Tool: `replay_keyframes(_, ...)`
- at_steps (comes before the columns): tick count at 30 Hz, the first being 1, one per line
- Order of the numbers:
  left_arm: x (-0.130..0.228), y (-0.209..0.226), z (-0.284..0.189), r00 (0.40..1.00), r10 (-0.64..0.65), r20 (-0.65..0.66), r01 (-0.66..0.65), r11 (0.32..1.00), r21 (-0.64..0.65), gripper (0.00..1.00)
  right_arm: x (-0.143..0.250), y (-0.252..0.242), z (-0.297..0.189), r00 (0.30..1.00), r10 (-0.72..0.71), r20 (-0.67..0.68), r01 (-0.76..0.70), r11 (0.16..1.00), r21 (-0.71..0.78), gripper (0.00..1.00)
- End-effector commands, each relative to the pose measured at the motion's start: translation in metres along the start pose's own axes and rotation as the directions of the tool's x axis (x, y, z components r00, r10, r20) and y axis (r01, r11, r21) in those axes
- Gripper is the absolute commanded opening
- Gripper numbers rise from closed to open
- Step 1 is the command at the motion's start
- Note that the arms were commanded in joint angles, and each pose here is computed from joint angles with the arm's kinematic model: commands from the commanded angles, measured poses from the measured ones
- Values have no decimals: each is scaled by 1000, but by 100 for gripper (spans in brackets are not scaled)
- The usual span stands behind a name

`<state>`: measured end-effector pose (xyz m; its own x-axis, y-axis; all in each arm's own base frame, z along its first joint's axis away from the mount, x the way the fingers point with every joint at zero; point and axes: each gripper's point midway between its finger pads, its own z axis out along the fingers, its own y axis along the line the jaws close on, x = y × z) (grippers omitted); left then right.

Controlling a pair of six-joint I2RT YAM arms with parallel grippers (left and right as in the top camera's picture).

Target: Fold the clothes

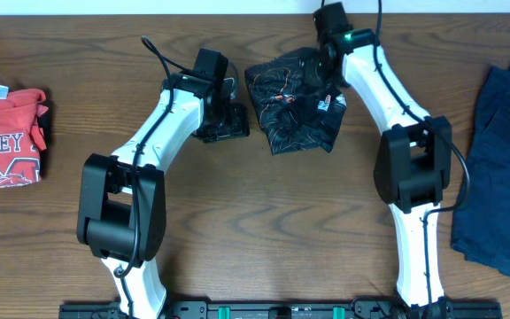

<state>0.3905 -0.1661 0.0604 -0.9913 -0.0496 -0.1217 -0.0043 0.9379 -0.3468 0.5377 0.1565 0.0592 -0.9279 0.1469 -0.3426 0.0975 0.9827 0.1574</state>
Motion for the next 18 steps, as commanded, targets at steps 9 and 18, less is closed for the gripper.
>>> replay_keyframes(9, -3, 0, -3, 1000, 16, 8, -16, 1000, 0, 60, -82, -5, -51, 965, 47, 259, -39, 999, -35, 1)
replay_keyframes(18, -3, 0, -3, 1000, 17, 8, -17, 1000, 0, 61, -64, -8, -36, 981, 47, 190, -46, 999, -10, 99)
